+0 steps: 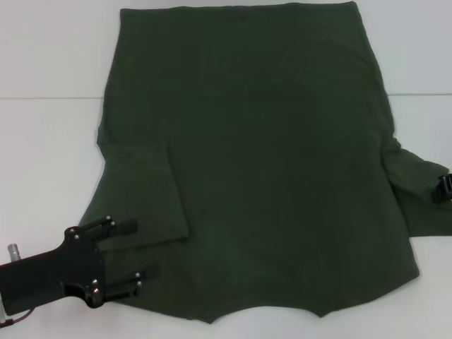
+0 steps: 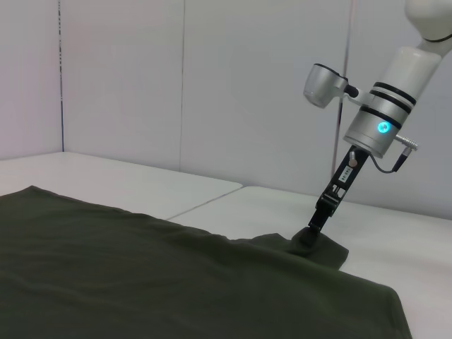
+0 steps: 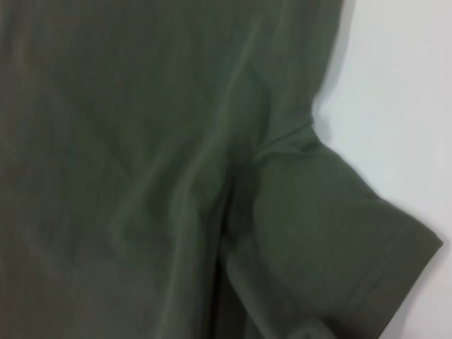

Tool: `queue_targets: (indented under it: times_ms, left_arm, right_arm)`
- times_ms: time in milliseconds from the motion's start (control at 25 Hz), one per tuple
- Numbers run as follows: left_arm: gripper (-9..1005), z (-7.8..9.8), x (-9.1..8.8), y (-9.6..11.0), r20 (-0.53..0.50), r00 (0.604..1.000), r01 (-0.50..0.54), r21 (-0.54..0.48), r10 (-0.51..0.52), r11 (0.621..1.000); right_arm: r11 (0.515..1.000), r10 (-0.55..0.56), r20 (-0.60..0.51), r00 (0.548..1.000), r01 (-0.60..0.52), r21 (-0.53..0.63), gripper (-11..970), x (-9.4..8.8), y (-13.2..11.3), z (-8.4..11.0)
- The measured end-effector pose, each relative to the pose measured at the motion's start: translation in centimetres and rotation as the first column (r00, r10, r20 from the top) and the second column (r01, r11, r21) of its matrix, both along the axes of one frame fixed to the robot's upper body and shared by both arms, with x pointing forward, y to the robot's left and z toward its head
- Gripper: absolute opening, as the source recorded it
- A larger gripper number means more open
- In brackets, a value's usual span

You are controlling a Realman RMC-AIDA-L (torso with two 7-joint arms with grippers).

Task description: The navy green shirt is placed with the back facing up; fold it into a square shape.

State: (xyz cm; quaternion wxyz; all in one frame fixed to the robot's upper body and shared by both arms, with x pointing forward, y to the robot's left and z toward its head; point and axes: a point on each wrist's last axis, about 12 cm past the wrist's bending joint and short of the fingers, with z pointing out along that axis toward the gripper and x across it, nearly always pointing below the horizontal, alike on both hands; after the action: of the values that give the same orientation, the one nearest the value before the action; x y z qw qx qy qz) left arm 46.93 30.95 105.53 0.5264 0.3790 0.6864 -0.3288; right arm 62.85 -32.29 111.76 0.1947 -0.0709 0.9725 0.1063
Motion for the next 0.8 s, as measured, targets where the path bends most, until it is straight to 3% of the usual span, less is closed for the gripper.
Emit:
queue_targets:
  times_ms: [80,200,520,800]
  left_arm:
    - [825,0.0,0.0,0.0,-0.001,1.000,0.000,-0.002,0.000,1.000]
    - [825,0.0,0.0,0.0,-0.001,1.000,-0.002,-0.004,0.002,1.000]
    - [825,0.0,0.1,0.0,-0.002,1.000,-0.004,-0.008,0.004,1.000]
    - [825,0.0,0.0,0.0,-0.005,1.000,-0.007,-0.007,0.007,1.000]
  right_arm:
    - [1.000,0.000,0.001,1.000,0.000,0.000,277,0.0,0.0,0.0]
    - [1.000,-0.003,0.004,1.000,0.003,0.001,55,0.1,-0.1,0.1]
    - [0.999,-0.047,0.025,0.999,0.047,0.022,22,0.0,-1.2,0.6]
    - [0.990,-0.137,0.090,0.987,0.132,0.059,22,-0.4,-4.0,2.6]
